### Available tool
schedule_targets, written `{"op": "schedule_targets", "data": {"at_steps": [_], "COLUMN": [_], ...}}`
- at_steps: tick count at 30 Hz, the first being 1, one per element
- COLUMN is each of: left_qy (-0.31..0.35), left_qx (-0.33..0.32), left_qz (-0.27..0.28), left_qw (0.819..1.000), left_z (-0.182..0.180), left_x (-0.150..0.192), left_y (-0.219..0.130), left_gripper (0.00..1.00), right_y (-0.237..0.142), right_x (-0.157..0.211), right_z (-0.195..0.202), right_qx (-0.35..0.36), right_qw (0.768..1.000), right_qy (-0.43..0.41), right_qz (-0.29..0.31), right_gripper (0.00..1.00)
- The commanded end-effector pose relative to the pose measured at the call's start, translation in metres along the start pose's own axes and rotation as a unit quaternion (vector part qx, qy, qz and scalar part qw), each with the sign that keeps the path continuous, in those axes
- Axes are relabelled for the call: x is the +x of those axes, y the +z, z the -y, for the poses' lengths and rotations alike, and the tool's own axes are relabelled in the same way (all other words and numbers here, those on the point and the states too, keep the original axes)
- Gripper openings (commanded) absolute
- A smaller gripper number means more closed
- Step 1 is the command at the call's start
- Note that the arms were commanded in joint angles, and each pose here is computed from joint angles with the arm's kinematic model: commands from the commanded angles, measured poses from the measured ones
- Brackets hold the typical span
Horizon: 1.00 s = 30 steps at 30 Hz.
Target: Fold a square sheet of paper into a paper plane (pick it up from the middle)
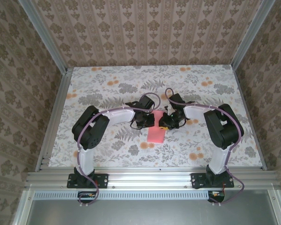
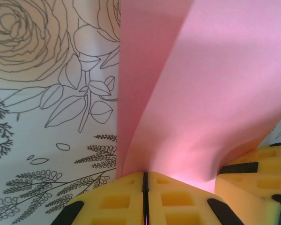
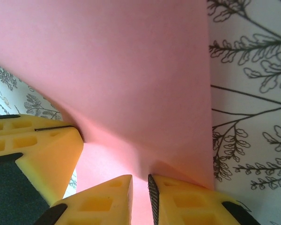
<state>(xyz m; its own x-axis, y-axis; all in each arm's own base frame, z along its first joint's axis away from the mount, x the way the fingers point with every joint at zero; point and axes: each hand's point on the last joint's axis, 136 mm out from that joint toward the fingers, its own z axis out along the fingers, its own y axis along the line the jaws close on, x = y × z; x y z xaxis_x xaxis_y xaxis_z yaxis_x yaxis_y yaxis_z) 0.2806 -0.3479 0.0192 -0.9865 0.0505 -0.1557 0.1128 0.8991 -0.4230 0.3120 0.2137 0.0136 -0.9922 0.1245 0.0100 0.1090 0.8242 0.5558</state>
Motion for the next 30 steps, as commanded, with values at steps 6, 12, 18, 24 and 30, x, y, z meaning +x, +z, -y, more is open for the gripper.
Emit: {"op": "schedule_targets", "data": {"at_steps": [6, 12, 18, 24, 30], "left_qy": [0.003, 0.004, 0.006, 0.005, 0.008], "left_qx": [-0.049, -0.050, -0.052, -0.052, -0.050], "left_qz": [-0.047, -0.046, -0.046, -0.045, -0.044], "left_qw": [0.998, 0.998, 0.998, 0.998, 0.998], "left_z": [-0.024, -0.025, -0.026, -0.025, -0.023], "left_x": [0.026, 0.027, 0.027, 0.027, 0.025], "left_y": [0.020, 0.019, 0.018, 0.017, 0.017], "left_gripper": [0.10, 0.10, 0.10, 0.10, 0.10], "right_y": [-0.030, -0.019, 0.002, 0.002, -0.023], "right_x": [0.007, 0.023, 0.033, 0.037, 0.038], "right_z": [-0.033, -0.020, 0.004, 0.017, -0.016], "right_qx": [-0.081, -0.090, -0.071, -0.045, -0.101], "right_qw": [0.996, 0.996, 0.997, 0.998, 0.995], "right_qy": [-0.010, 0.012, 0.028, 0.030, 0.003], "right_qz": [0.020, 0.009, -0.008, -0.014, -0.008], "right_gripper": [0.22, 0.22, 0.21, 0.21, 0.22]}}
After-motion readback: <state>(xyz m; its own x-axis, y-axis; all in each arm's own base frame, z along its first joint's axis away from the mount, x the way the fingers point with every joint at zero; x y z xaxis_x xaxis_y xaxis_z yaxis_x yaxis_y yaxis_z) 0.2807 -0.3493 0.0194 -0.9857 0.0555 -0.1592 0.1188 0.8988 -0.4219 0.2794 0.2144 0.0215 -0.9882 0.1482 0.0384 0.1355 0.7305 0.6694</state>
